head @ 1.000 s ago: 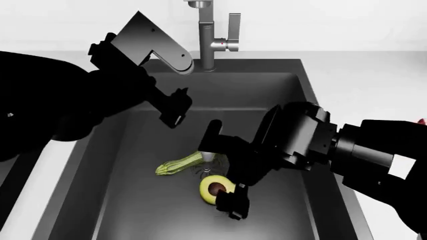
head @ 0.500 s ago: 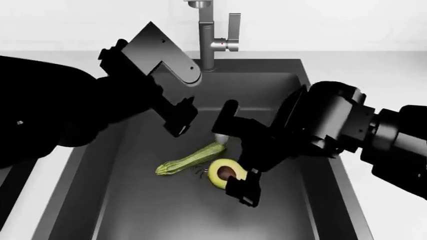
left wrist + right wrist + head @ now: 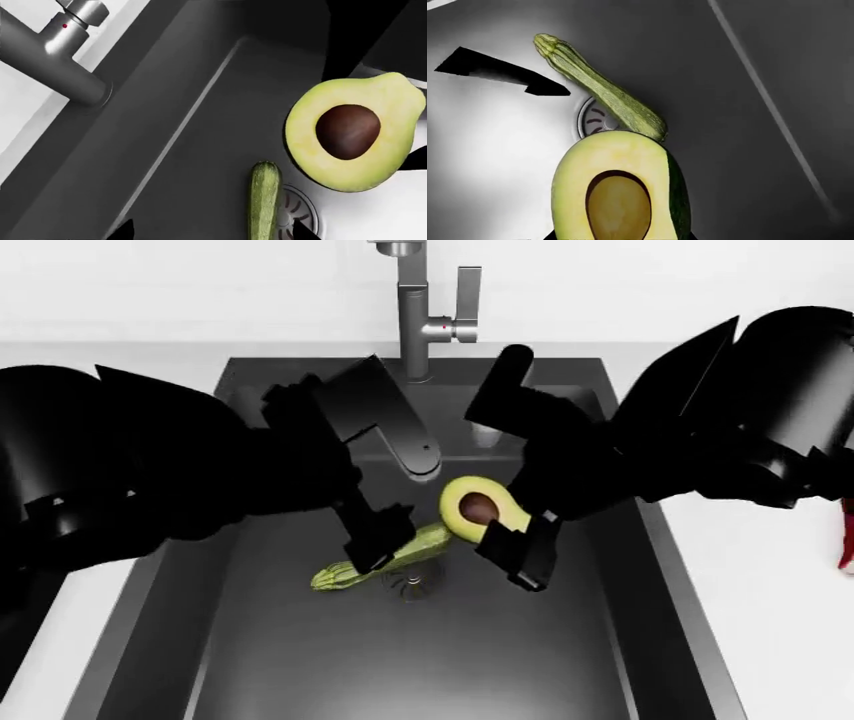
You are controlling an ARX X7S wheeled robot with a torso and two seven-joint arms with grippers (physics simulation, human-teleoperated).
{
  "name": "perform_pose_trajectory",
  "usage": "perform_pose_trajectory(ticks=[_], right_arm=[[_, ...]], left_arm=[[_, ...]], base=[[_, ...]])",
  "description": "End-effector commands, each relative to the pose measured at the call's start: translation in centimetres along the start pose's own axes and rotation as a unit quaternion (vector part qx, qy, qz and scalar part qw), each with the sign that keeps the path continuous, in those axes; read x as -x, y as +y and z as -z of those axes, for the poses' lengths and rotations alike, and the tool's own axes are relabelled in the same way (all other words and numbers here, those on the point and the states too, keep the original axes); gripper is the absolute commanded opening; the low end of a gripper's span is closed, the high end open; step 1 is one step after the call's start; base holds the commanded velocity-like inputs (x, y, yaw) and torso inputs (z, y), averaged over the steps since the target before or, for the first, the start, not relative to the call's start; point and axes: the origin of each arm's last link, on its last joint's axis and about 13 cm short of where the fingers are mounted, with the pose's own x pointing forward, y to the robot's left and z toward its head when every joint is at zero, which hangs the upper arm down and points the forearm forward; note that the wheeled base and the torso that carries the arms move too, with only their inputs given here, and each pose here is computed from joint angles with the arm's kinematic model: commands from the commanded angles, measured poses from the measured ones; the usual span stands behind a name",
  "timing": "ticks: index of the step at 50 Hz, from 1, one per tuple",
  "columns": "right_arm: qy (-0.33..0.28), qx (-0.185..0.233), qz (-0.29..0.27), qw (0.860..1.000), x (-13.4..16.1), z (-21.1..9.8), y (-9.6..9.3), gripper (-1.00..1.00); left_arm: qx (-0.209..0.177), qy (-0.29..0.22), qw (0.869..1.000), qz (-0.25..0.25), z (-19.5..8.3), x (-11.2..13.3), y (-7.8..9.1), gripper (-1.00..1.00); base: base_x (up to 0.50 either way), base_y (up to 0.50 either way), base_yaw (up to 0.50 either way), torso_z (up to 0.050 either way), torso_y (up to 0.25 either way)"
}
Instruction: Pick up the fruits and vegetables and place them in the sink. Turn on the sink faucet to wash them. Then turn the sink off and put them in the tray.
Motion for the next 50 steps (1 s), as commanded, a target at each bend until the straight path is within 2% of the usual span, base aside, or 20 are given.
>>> perform_pose_trajectory(ticks=[1, 7, 9, 16, 24, 37, 50], right_arm=[[-0.011, 0.002, 0.026, 1.0, 1.6, -0.1, -0.1, -1.0], [-0.011, 0.002, 0.026, 1.0, 1.6, -0.1, -0.1, -1.0], [-0.015, 0.006, 0.025, 1.0, 1.7, -0.3, -0.1, -1.0], [-0.034, 0.004, 0.049, 0.998, 2.1, -0.9, -0.3, -1.0], [-0.046, -0.004, 0.074, 0.996, 3.2, -1.2, -0.5, -1.0], [-0.027, -0.036, 0.102, 0.994, 4.0, -0.2, -0.5, -1.0], [-0.046, -0.036, 0.127, 0.99, 5.5, -0.5, -0.3, -1.0]], left_arm=[[-0.001, 0.022, 1.0, 0.022, 0.2, -0.8, 0.1, 1.0], [-0.001, 0.022, 1.0, 0.021, 0.2, -0.8, 0.1, 1.0], [0.004, 0.028, 0.999, 0.036, 0.2, -1.2, 0.4, 1.0], [0.006, 0.076, 0.995, 0.067, 0.4, -3.6, 1.8, 1.0], [-0.004, 0.106, 0.992, 0.066, 0.6, -4.9, 2.7, 1.0], [0.002, 0.114, 0.992, 0.061, 1.4, -6.3, 2.7, 1.0], [-0.008, 0.127, 0.988, 0.092, 2.3, -9.0, 2.0, 1.0]], base=[[0.0, 0.0, 0.0, 0.0, 0.0], [0.0, 0.0, 0.0, 0.0, 0.0], [0.0, 0.0, 0.0, 0.0, 0.0], [0.0, 0.0, 0.0, 0.0, 0.0], [0.0, 0.0, 0.0, 0.0, 0.0], [0.0, 0.0, 0.0, 0.0, 0.0], [0.0, 0.0, 0.0, 0.0, 0.0]])
